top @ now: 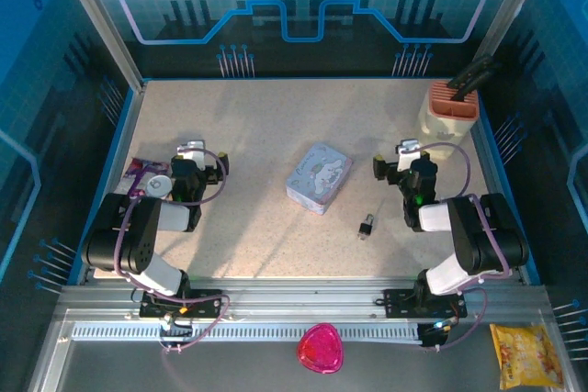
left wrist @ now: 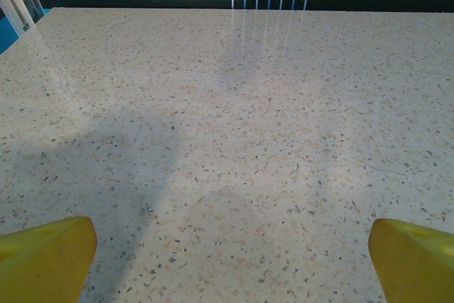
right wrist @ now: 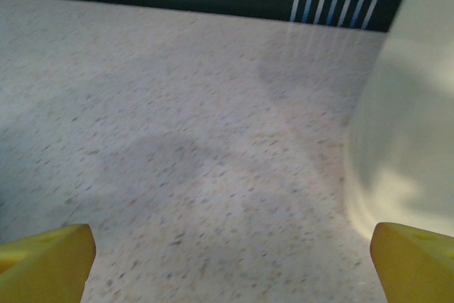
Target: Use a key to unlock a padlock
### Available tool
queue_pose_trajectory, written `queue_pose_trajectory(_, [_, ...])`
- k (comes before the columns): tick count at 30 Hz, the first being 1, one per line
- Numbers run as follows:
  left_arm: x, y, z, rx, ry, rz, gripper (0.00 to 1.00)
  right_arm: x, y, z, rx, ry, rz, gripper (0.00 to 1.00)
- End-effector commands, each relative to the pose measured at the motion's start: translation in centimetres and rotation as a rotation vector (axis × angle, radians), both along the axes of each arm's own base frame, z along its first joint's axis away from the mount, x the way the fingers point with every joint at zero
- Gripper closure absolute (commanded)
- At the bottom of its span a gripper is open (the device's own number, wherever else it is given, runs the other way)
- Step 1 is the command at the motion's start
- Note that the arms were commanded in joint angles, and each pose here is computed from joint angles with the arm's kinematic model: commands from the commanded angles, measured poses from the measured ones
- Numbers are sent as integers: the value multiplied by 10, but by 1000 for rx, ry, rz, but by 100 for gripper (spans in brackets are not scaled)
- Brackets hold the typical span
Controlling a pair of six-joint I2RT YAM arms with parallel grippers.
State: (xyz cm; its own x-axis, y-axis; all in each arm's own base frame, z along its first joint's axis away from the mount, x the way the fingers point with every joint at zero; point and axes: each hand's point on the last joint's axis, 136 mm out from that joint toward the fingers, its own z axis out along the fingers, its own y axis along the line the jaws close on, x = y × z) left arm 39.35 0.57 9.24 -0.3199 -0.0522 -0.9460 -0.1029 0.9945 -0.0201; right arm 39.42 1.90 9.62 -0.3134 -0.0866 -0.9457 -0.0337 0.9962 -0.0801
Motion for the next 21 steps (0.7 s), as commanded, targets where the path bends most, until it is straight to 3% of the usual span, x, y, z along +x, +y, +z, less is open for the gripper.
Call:
queue_pose_trajectory(1, [4, 0, 5, -27, -13, 4, 1, 1, -13, 5, -1, -21, -96, 0])
queue_pose_trajectory(21, [4, 0, 5, -27, -14, 4, 1, 3, -13, 4, -4, -13, -89, 0])
